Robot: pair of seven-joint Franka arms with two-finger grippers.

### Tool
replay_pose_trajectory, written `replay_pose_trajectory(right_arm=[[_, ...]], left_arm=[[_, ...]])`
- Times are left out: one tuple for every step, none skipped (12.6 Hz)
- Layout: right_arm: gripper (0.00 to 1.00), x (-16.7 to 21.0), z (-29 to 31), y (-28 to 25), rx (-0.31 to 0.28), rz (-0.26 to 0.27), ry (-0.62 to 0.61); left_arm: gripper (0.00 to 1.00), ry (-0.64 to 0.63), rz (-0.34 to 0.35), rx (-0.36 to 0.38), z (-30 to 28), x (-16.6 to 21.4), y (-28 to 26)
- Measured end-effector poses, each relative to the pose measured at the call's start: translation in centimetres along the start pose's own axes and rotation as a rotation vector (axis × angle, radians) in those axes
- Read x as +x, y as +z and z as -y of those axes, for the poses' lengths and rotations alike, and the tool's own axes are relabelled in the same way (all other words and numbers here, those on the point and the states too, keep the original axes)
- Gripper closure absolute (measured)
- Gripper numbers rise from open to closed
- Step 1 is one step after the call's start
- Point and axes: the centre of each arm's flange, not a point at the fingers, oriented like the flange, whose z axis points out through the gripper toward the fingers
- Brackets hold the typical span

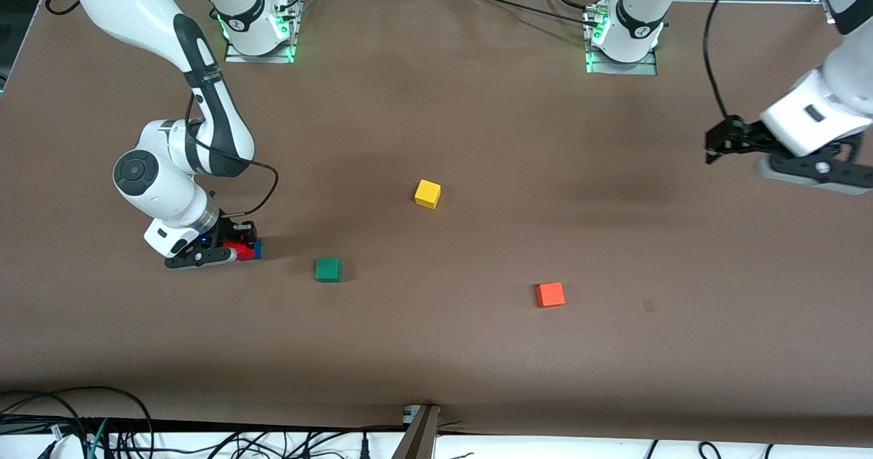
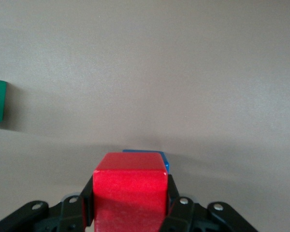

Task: Pass red block to right arm, stack on blue

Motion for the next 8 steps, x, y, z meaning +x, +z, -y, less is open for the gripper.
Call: replay_pose_trajectory(right_arm=[[0.44,0.0,0.0,0.0,0.0,0.001,0.0],[0.44,-0.1,0.0,0.1,0.0,0.001,0.0],[0.44,-0.1,0.0,0.1,0.0,0.003,0.0],[0.44,-0.2,0.0,0.2,0.0,0.004,0.001],[0.44,-0.2,0.0,0.2,0.0,0.006,0.001],[0.44,-0.3,0.0,0.3,0.0,0.007,0.001],[0.39,-0.3,0.0,0.3,0.0,0.006,0.0],[0.28,-0.2,0.0,0.2,0.0,0.003,-0.001]], left_arm=[[0.0,-0.038,0.005,0.002,0.0,-1.3,0.6],[0.0,-0.056,0.017,0.004,-0.4,-2.3,0.8],[0.0,-0.062,0.032,0.005,-0.7,-2.9,0.7],[0.0,-0.07,0.046,0.002,-0.9,-3.2,0.6],[0.0,-0.074,0.05,-0.003,-0.9,-3.2,0.6],[0.0,-0.076,0.052,-0.005,-0.9,-3.1,0.7],[0.0,-0.078,0.049,-0.006,-1.0,-2.9,0.6],[0.0,-0.08,0.044,-0.006,-1.0,-2.8,0.1]])
